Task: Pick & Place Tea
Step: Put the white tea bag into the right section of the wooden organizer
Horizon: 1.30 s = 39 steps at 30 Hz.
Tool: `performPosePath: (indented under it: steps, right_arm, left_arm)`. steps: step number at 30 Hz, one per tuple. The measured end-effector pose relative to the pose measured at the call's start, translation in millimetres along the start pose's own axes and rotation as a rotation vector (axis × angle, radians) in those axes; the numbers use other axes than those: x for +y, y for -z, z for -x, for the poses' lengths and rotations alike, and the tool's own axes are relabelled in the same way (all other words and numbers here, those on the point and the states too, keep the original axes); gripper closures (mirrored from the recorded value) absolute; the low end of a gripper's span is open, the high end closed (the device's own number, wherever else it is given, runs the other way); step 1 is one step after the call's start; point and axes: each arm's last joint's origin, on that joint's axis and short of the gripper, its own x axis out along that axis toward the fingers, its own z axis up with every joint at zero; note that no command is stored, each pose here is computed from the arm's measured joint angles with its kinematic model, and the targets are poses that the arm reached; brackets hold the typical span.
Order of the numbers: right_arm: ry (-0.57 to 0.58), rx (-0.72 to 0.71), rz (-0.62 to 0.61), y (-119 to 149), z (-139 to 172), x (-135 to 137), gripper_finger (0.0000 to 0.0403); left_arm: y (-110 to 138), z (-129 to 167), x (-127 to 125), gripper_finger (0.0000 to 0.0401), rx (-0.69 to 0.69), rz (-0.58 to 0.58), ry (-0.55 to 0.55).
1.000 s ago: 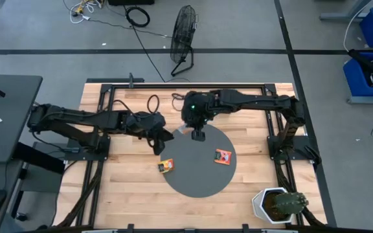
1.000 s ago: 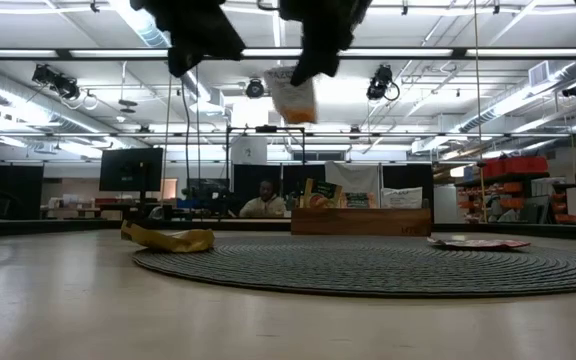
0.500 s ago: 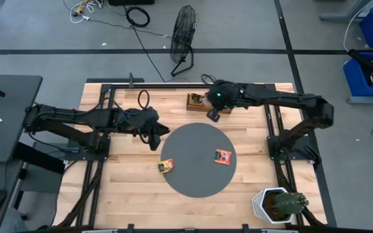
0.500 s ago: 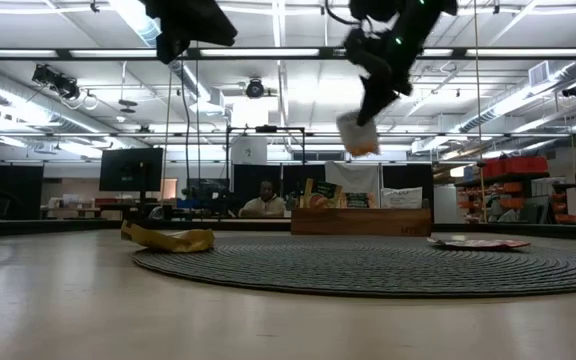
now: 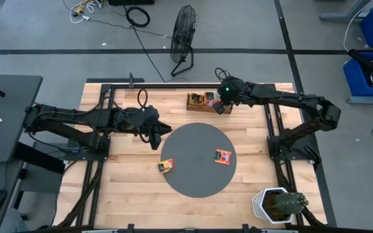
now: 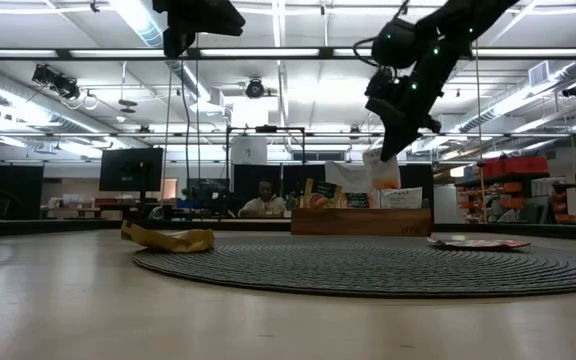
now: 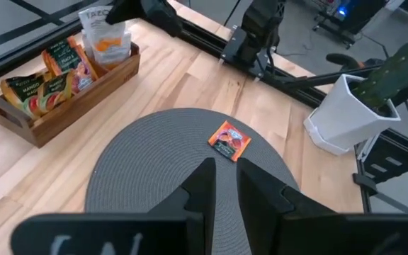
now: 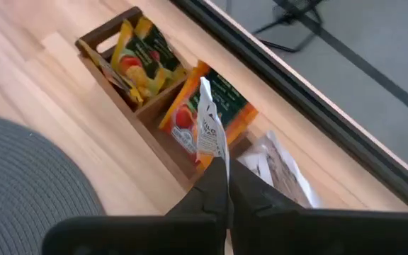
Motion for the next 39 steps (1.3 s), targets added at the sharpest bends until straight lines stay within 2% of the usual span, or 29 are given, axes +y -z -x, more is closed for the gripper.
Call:
performPosePath:
  steps: [2,7,12,29,39]
  right_arm:
    - [-0.037,0.011,0.009,3.0,-5.3,-6.3,0.0403]
    - [-0.030,0.045,0.006,15.2,-16.0,-16.1,0.0403]
    - [-0.041,0.019,-0.006,19.9,-23.6,-22.1,0.0403]
    - [-0.051,0.056,-0.051,49.1,-40.3,-23.4,0.0402]
    - [-0.060,0.089,-0.055,52.2,-40.2,-23.4,0.0358]
  left_arm:
    - [0.1,0.0,0.1,0.0341,0.001,0.000,0.000]
    - [0.2,0.0,0.1,0.0341,0.002,0.016,-0.001]
    - [0.2,0.0,0.2,0.0341,0.002,0.026,-0.002]
    - [-0.1,0.0,0.6,0.0341,-0.006,0.025,-0.016]
    - [-0.1,0.0,0.6,0.0341,-0.006,0.025,-0.016]
